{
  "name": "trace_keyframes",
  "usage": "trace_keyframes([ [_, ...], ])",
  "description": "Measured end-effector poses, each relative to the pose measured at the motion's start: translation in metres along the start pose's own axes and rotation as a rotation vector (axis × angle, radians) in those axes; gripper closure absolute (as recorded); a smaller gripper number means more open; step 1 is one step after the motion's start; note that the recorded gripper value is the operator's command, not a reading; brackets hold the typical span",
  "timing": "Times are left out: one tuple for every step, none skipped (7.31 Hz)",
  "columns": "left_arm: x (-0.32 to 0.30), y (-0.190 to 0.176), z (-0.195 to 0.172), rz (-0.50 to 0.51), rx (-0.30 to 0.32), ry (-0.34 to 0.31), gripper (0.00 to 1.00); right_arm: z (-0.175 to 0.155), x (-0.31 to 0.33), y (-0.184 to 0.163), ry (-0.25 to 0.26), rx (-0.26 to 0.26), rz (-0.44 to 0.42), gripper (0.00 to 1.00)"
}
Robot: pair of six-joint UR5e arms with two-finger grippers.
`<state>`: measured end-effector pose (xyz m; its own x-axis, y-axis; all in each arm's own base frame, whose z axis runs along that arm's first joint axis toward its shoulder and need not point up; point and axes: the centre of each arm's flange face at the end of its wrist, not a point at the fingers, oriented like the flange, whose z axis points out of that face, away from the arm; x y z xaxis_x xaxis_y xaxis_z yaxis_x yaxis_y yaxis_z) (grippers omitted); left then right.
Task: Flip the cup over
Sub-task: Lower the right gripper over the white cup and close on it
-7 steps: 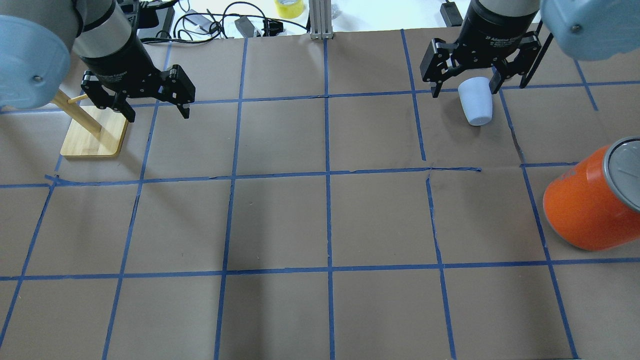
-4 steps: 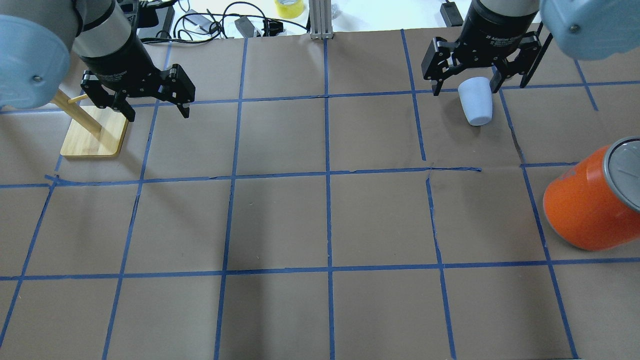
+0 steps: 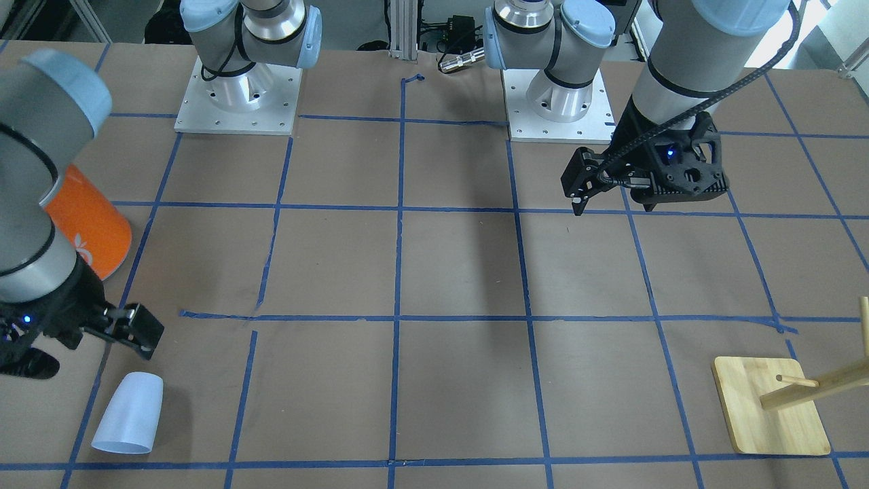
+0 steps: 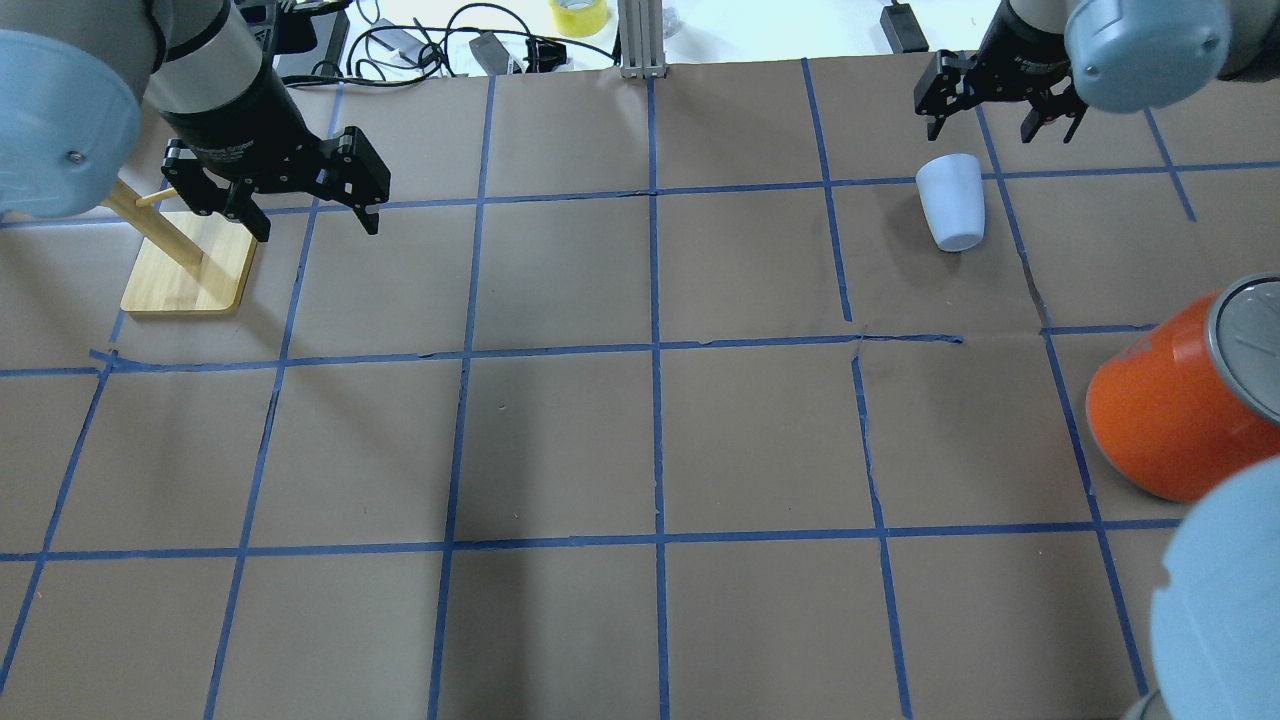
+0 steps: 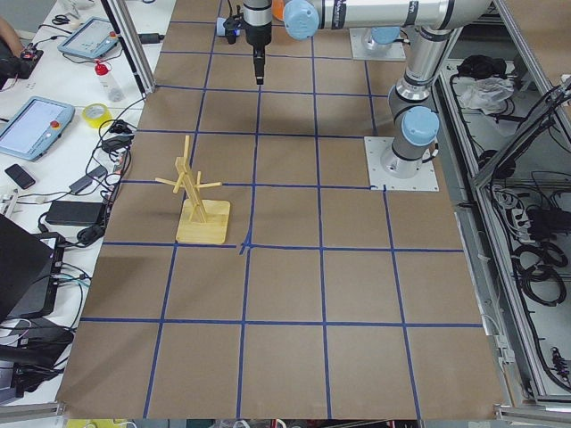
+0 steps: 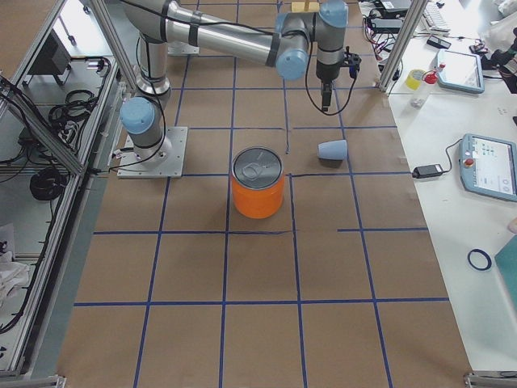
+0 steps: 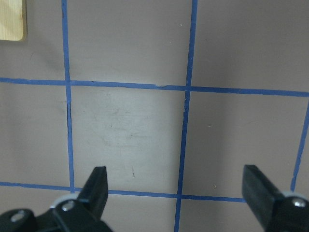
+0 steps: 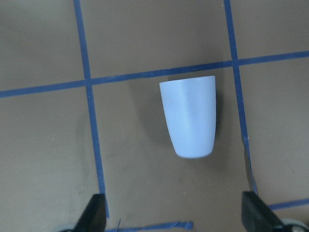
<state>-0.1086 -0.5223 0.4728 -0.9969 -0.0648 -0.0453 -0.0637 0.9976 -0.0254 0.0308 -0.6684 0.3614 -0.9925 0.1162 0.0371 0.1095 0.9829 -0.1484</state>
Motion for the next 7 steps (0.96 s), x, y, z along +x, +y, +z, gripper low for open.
trace_keyframes([
  [0.000, -0.001, 0.001, 0.000, -0.001, 0.000, 0.00, 0.040, 0.004, -0.014, 0.002, 0.006, -0.011, 0.00],
  [-0.001, -0.001, 0.003, -0.001, -0.005, 0.000, 0.00, 0.070, 0.006, -0.021, 0.002, 0.004, -0.020, 0.00],
  [-0.001, -0.001, 0.006, -0.001, -0.003, 0.000, 0.00, 0.092, 0.007, -0.026, 0.006, 0.009, -0.032, 0.00],
  [-0.001, -0.001, 0.011, -0.002, 0.001, 0.001, 0.00, 0.105, 0.008, -0.030, 0.020, 0.016, -0.047, 0.00],
  [-0.001, 0.000, 0.017, -0.003, 0.005, 0.001, 0.00, 0.118, 0.011, -0.031, 0.039, 0.009, -0.068, 0.00],
  [0.000, 0.000, 0.019, -0.004, 0.015, 0.001, 0.00, 0.131, 0.015, -0.032, 0.053, 0.005, -0.089, 0.00],
  [0.000, 0.000, 0.020, -0.004, 0.023, 0.000, 0.00, 0.141, 0.018, -0.034, 0.059, 0.015, -0.099, 0.00],
])
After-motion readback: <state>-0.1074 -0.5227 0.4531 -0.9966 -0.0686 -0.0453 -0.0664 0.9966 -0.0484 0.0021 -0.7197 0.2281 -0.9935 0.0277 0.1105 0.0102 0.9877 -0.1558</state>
